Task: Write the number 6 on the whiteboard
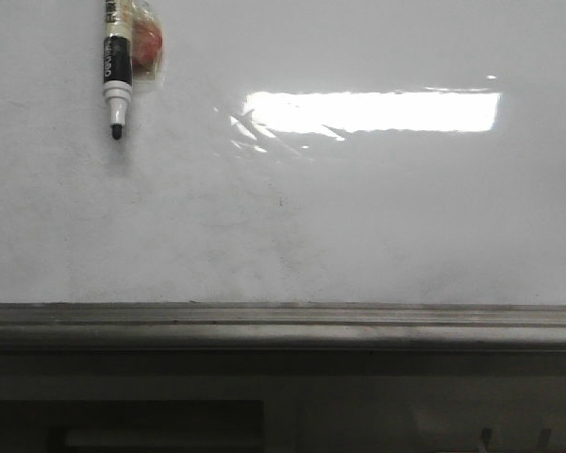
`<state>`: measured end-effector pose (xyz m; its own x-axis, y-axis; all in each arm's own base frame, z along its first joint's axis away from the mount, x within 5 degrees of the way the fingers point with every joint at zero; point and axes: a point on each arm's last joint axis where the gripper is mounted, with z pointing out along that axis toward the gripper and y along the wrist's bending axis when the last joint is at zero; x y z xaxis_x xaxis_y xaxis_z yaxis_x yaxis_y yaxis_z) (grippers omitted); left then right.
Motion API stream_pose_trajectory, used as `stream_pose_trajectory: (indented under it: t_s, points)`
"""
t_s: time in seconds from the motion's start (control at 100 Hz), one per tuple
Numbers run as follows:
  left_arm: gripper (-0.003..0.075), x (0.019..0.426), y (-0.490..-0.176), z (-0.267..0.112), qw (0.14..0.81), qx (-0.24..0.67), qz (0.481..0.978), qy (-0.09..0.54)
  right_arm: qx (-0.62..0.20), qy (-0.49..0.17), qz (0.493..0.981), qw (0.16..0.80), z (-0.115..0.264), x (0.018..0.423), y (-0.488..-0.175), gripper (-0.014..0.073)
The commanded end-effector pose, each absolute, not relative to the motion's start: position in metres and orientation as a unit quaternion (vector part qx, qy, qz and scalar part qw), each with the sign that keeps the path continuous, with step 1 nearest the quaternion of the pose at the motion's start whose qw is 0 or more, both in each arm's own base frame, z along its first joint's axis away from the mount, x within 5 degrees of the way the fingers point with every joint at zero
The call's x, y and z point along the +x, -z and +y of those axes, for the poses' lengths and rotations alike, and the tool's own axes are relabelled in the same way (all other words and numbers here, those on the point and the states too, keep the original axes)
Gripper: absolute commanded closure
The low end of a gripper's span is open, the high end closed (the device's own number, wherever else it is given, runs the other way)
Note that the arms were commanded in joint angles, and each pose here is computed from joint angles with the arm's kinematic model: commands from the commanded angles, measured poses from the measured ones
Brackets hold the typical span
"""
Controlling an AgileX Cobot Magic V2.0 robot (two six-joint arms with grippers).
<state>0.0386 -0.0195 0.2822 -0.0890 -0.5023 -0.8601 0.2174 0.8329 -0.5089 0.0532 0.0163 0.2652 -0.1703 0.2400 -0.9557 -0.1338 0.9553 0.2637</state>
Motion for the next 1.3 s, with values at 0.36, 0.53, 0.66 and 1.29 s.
stream_pose_trajectory:
  t_s: [0.36,0.53,0.66,1.29]
  points:
    - [0.0727,0.053,-0.352,-0.032,0.611,0.049,0.758,0.222,-0.01,-0.147,0.806,0.573,0.023,0.084,-0.33,0.0581]
    - [0.049,0.059,-0.35,-0.039,0.584,0.078,0.768,0.251,-0.032,-0.153,0.813,0.561,0.026,0.082,-0.328,0.0225]
    - [0.0233,0.068,-0.349,-0.046,0.564,0.084,0.773,0.28,-0.031,-0.156,0.813,0.56,0.026,0.082,-0.328,0.0114]
    - [0.0208,0.147,-0.324,-0.093,0.478,0.112,0.797,0.351,-0.024,-0.16,0.803,0.573,0.026,0.083,-0.331,0.0127]
